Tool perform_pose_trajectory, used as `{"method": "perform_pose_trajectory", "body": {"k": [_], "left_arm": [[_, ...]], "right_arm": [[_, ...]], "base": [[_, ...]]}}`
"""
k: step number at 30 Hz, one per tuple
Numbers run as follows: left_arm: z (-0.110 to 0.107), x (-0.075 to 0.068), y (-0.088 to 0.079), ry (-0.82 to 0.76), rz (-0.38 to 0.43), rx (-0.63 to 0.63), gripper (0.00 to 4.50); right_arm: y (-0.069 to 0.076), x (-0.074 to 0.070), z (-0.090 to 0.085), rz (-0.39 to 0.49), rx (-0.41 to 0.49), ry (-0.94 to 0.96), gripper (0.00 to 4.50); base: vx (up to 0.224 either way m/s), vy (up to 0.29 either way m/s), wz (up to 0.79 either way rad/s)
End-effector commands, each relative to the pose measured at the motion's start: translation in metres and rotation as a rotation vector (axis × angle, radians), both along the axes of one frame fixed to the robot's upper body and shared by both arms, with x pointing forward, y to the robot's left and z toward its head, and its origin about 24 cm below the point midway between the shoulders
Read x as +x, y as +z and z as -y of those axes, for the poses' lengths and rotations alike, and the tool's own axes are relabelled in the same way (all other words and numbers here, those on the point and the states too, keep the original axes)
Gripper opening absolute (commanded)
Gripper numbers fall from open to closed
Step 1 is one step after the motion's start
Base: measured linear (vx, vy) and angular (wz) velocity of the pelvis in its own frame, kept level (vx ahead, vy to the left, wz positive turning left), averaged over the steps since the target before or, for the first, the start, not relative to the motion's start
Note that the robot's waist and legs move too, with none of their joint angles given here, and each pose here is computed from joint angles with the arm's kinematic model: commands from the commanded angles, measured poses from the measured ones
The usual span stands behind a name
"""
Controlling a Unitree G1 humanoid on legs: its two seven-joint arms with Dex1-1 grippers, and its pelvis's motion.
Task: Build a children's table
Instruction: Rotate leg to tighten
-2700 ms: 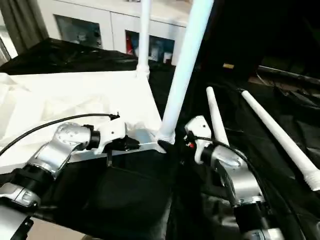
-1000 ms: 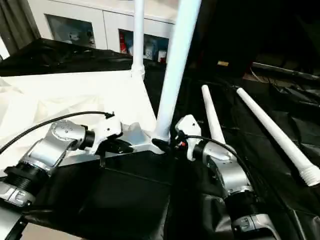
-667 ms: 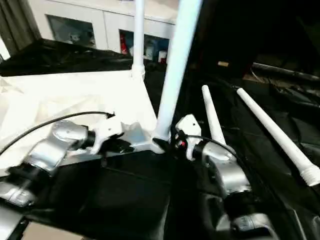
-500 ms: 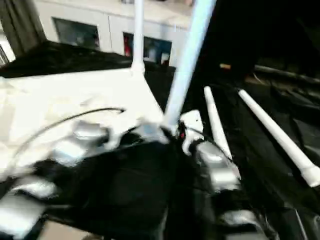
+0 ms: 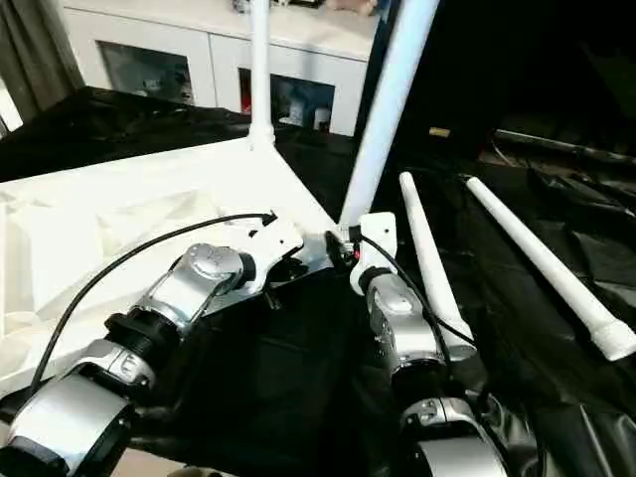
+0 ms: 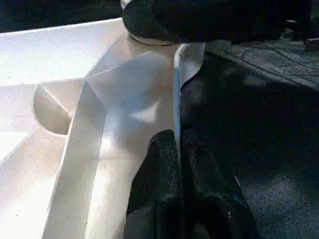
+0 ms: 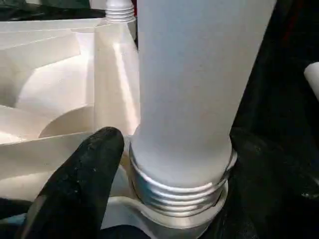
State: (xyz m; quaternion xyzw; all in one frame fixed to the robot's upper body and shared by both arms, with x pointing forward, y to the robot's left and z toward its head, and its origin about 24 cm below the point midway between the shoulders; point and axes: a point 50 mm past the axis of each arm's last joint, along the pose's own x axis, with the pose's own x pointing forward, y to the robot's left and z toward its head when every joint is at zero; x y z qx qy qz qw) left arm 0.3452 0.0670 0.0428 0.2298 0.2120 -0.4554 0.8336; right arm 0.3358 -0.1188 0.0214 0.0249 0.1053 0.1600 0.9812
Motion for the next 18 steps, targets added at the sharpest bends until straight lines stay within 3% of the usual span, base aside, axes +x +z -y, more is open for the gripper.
{"method": "perform_pose_trajectory", "body": {"k": [1,3,5,9,14,18], "left_arm": [[-0.001,-0.007,-0.009,-0.048,-0.018,0.008,0.00],[-0.010,-0.010,-0.010,-0.093,-0.039,0.011,0.00],[-0.020,-0.011,-0.008,-0.107,-0.053,0.004,0.00],[-0.032,-0.014,-0.006,-0.171,-0.073,-0.007,0.00],[-0.041,-0.025,-0.003,-0.331,-0.092,0.000,0.00],[-0.046,-0.028,-0.001,-0.367,-0.101,0.011,0.00]], "right_arm": [[-0.006,-0.007,-0.008,-0.033,0.006,0.104,3.76],[0.001,-0.009,0.003,-0.004,-0.022,0.181,3.76],[0.005,-0.013,0.016,0.003,-0.118,0.268,3.76],[0.011,-0.021,0.028,-0.009,-0.166,0.409,3.76],[0.020,-0.027,0.035,-0.024,-0.161,0.541,3.76],[0.026,-0.031,0.035,-0.026,-0.139,0.618,3.76]], "base": [[0.000,0.000,0.00],[0.000,0.000,0.00],[0.000,0.000,0.00],[0.000,0.000,0.00],[0.048,-0.015,-0.01],[0.013,-0.001,0.00]]}}
